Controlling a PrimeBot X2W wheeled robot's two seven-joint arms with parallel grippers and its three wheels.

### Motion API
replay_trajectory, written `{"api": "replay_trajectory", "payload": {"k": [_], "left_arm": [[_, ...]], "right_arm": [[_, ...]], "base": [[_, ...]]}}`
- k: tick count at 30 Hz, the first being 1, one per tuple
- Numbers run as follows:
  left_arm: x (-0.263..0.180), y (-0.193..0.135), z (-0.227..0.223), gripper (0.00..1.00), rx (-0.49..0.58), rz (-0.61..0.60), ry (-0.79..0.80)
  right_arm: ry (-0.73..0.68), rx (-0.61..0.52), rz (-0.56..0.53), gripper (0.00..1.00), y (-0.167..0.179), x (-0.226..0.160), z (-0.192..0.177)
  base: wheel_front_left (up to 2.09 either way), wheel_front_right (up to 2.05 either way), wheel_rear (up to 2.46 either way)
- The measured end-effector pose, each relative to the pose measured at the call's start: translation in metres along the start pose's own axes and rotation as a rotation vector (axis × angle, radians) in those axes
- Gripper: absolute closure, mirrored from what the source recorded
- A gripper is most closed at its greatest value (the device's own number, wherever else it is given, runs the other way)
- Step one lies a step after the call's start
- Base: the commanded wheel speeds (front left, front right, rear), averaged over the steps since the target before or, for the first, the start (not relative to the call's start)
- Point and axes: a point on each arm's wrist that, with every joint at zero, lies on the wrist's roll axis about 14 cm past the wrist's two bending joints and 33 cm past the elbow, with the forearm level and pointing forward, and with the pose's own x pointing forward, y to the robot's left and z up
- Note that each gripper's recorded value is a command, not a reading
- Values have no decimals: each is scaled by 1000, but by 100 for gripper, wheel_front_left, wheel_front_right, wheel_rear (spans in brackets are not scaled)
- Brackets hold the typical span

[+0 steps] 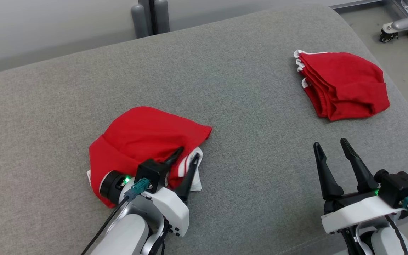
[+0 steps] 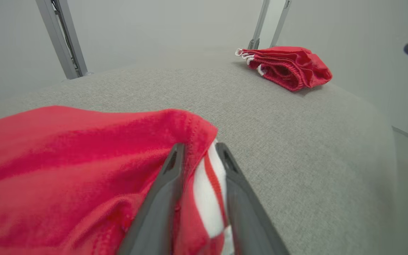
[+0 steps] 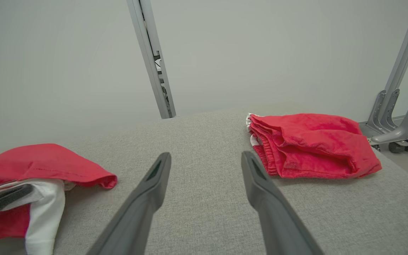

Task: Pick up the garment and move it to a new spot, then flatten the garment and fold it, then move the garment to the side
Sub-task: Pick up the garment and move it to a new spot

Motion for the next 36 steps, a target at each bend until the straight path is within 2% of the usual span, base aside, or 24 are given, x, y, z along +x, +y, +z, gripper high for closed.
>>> {"api": "replay_trajectory", "payload": {"k": [3, 8, 12, 24, 30, 36], "left_arm": [[2, -4, 3, 0, -15, -15, -27], [-11, -6, 32, 0, -25, -25, -164], [-32, 2, 44, 0, -53, 21, -228], [-132, 130, 79, 0, -13, 539, -386], [-186, 167, 71, 0, -25, 708, -388], [-220, 175, 68, 0, -16, 771, -394]], "right_arm": [[4, 5, 3, 0, 1, 2, -3], [-10, 5, 48, 0, 13, 11, 0], [-23, 2, 83, 0, 22, 15, 5], [-18, 0, 189, 0, 56, 22, 7], [-8, -7, 218, 0, 66, 19, 7], [-2, -10, 239, 0, 72, 14, 9]], "base": [[0, 0, 0], [0, 0, 0], [0, 0, 0], [0, 0, 0], [0, 0, 0], [0, 0, 0]]}}
